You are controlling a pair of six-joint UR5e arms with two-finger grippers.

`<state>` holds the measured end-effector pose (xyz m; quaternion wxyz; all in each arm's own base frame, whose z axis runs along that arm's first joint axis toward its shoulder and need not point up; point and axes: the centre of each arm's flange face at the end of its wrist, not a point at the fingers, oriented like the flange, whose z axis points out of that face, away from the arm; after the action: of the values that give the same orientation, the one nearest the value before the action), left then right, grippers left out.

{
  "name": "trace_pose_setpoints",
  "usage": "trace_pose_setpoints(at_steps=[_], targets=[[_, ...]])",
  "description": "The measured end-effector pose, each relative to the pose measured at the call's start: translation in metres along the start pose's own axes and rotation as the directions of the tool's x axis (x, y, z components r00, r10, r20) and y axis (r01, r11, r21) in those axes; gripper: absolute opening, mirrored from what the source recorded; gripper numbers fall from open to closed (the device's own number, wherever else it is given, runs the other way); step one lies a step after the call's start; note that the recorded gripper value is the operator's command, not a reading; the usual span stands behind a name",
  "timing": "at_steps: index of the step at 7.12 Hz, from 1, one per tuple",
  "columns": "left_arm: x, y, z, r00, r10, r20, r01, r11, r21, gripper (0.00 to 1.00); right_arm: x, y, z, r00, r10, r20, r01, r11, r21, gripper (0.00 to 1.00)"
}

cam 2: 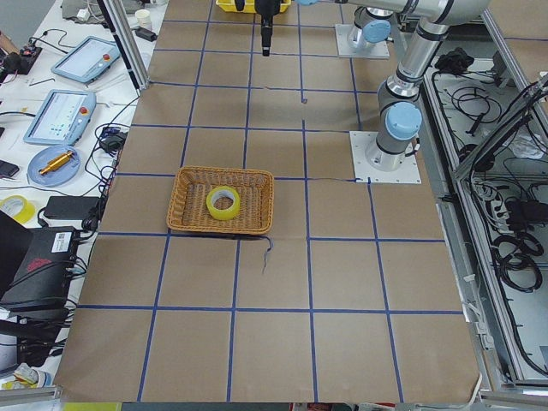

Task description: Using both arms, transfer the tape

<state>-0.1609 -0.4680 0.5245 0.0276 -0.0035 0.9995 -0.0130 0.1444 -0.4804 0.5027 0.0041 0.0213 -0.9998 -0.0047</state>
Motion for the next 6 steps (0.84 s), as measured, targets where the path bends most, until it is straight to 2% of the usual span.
trace_pose_setpoints(at_steps=[3, 6], targets=[[0.0012, -0.0030, -0.0014, 0.999, 0.025, -0.048, -0.025, 1.000, 0.001, 1.00, -0.0001, 0.0002, 0.0004, 1.000, 0.001, -0.001, -0.001, 1.000, -0.001, 1.00], [0.0009, -0.0015, -0.0044, 0.998, 0.032, -0.047, -0.032, 0.999, 0.002, 1.00, -0.0002, 0.0001, 0.0002, 1.000, 0.000, 0.001, 0.000, 1.000, 0.000, 1.00]])
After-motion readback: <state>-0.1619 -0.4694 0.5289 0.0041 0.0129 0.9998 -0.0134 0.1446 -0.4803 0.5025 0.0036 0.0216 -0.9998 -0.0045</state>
